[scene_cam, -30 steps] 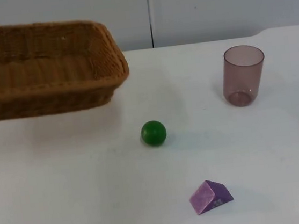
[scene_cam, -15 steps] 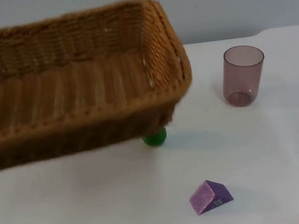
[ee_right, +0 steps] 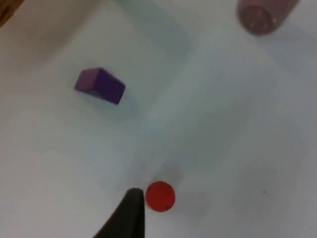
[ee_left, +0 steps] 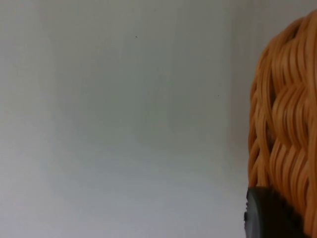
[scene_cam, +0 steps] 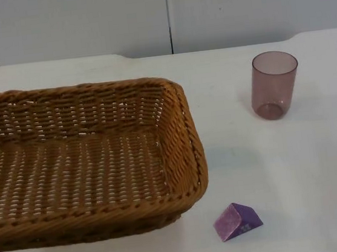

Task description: Pick up the basket with the left hand and place the triangular block into the basket with the right hand.

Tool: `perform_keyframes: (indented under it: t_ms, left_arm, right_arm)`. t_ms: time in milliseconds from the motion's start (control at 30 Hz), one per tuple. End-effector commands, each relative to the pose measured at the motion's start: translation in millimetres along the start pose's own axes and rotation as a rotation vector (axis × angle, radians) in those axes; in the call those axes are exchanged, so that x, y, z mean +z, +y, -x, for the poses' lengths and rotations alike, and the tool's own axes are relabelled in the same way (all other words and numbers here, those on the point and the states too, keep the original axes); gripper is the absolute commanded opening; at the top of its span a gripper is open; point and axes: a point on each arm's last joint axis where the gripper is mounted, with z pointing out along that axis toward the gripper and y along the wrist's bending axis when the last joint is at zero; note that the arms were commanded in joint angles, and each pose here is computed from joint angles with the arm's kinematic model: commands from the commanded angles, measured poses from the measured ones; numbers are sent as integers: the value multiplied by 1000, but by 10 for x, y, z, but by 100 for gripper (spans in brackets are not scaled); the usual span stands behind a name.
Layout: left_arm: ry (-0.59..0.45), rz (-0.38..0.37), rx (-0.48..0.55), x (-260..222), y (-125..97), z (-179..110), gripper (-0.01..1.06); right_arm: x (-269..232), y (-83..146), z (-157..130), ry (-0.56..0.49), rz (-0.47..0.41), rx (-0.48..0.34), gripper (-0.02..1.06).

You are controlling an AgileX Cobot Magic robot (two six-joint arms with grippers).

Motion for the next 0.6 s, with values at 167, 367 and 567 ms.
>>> perform_keyframes:
  t_ms: [167,367,567]
  left_arm:
    - [-13,-16,-20,-27,-19,-4,0]
    - [-13,-16,-20,-27,-19,-4,0]
    - [-11,-17,-20,-27,-20,-6,0]
  right_arm:
    - [509,251,133,126,164,-270,105]
    - [1114,469,165,204,397,-341,105]
    - [1540,534,277,135,481,-425,105]
